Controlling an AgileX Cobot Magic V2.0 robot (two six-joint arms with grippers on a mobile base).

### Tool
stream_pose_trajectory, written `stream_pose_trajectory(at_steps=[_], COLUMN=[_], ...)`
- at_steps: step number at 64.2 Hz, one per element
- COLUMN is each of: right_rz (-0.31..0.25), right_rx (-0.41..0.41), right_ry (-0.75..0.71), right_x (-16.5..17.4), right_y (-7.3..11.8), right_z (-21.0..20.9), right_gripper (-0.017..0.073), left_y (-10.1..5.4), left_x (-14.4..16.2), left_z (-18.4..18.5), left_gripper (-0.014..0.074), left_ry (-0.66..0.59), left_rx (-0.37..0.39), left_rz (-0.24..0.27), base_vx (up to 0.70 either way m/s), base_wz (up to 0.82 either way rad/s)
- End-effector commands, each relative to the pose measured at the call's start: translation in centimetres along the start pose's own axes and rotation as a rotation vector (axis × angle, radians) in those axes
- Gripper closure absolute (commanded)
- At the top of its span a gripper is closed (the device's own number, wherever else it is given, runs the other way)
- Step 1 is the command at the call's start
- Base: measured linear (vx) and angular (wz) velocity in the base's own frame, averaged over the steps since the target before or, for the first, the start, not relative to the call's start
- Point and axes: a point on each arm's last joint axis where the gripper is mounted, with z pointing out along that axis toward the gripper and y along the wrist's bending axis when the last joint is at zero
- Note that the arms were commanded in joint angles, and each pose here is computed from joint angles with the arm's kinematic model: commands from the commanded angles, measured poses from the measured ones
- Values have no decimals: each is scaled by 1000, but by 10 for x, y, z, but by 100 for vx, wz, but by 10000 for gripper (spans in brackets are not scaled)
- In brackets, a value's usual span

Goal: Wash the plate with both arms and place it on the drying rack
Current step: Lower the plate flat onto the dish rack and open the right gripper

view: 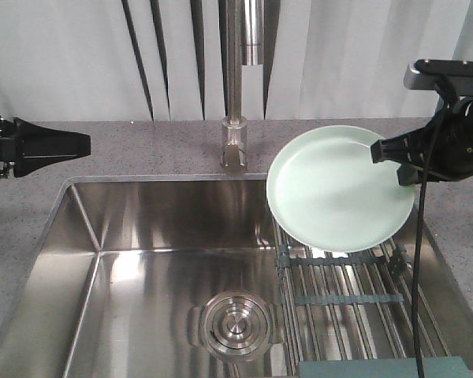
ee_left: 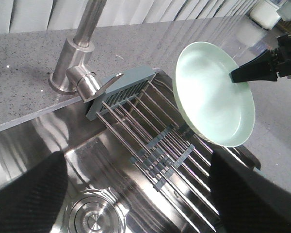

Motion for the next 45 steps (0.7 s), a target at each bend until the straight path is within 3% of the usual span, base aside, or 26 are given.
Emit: stream_pose_trajectory(at_steps=[1, 13, 45], right_rz=[15, 38, 24], right_rx=[64, 106, 123], right_ry=[-27, 38, 92], right_x=[-1, 9, 8], right_y=[-8, -15, -20], right_z=[1, 32, 74], right_gripper=[564, 561, 527], left_y=[-19, -19, -19], left_x=[-15, -15, -15], left_z=[-7, -7, -7], left_gripper=[23, 23, 23], left_ry=[-74, -74, -74], left_rx=[52, 52, 52], left_rz=[35, 35, 35], base_vx=[0, 0, 0], base_wz=[0, 0, 0])
